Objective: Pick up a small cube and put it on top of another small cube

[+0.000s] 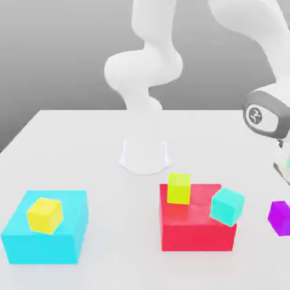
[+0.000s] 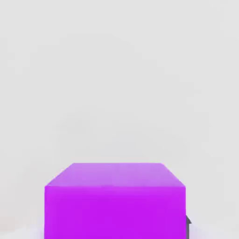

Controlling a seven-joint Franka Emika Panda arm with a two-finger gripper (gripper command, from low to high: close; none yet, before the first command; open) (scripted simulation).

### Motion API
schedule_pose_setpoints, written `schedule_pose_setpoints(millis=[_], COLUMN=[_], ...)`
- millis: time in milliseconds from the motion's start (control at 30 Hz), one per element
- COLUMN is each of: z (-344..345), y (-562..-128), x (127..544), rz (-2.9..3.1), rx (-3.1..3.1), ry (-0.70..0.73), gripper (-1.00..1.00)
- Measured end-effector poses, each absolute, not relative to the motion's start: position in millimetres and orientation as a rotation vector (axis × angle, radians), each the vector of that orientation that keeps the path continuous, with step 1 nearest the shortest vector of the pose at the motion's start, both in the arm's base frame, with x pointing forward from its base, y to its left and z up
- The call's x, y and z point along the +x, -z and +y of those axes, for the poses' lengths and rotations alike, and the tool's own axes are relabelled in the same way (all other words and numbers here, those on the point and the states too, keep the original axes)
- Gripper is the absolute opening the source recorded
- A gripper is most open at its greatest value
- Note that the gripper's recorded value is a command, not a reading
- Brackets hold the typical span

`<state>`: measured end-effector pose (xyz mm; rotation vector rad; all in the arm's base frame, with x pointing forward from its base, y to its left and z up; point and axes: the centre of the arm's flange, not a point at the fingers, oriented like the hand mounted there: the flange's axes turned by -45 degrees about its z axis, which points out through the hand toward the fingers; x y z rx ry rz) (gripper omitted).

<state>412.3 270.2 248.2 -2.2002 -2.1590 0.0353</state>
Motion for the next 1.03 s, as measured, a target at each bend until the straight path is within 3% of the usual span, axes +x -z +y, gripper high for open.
schedule_pose_setpoints(millis=[233,533,733,933,967,1033], z=[187.0,116.7,86.7,84.5,84.2,84.2], y=[-304.0,-340.2,-335.0,-277.0,-271.6,-271.6], x=[404.6,347.2,300.6,295.6,295.0,295.0], rz=[-1.83,-1.59,-1.517,-1.518,-1.518,-1.518], rx=[-2.419,-2.608,-2.733,-2.748,-2.748,-2.748], ry=[-0.054,-0.039,-0.007,-0.002,-0.002,-0.002], gripper=[-1.0,-1.0,-1.0,-1.0,1.0,1.0])
